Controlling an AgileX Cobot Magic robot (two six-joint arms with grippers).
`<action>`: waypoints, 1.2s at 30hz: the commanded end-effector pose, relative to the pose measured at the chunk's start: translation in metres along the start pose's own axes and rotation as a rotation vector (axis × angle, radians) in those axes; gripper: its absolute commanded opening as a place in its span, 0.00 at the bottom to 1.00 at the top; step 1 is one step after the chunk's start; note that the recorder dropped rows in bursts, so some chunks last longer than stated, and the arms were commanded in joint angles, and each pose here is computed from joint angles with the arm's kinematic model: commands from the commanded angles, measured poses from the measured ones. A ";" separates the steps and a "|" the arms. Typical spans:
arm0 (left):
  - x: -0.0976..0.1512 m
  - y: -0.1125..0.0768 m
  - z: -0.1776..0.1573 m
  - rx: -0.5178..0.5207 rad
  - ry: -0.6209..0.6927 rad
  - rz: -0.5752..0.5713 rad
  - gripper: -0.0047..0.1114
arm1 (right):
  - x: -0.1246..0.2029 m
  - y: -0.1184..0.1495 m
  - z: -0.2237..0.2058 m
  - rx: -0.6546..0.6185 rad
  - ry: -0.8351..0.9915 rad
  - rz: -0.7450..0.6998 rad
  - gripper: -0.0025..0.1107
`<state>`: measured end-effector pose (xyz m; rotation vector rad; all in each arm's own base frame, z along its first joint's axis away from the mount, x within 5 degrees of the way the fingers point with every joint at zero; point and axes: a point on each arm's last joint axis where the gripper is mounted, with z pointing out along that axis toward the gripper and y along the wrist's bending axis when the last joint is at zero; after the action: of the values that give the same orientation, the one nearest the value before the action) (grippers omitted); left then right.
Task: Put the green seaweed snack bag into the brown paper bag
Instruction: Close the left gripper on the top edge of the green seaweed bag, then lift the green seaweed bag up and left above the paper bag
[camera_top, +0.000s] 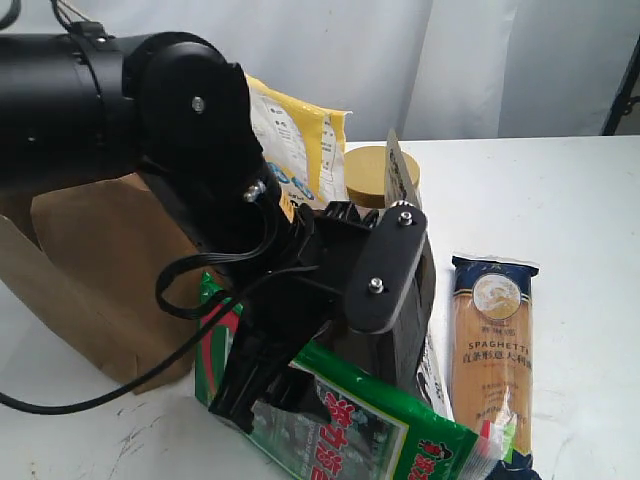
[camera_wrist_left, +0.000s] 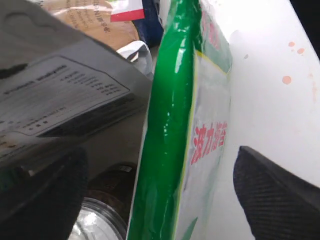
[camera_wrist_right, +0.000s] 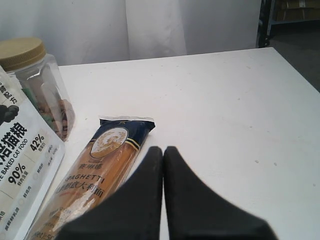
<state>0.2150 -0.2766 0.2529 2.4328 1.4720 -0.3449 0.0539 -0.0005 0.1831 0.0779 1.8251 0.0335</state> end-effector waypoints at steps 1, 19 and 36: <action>-0.001 0.003 0.007 0.021 0.002 0.006 0.68 | 0.000 0.000 0.000 0.004 -0.006 0.001 0.02; 0.004 0.005 0.040 0.136 0.007 -0.042 0.68 | 0.000 0.000 0.000 0.004 -0.006 0.001 0.02; 0.007 -0.001 0.039 0.198 0.042 -0.181 0.30 | 0.000 0.000 0.000 0.004 -0.006 0.001 0.02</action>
<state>0.2170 -0.2843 0.2132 2.4860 1.7082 -0.4867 0.0539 -0.0005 0.1831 0.0779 1.8251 0.0335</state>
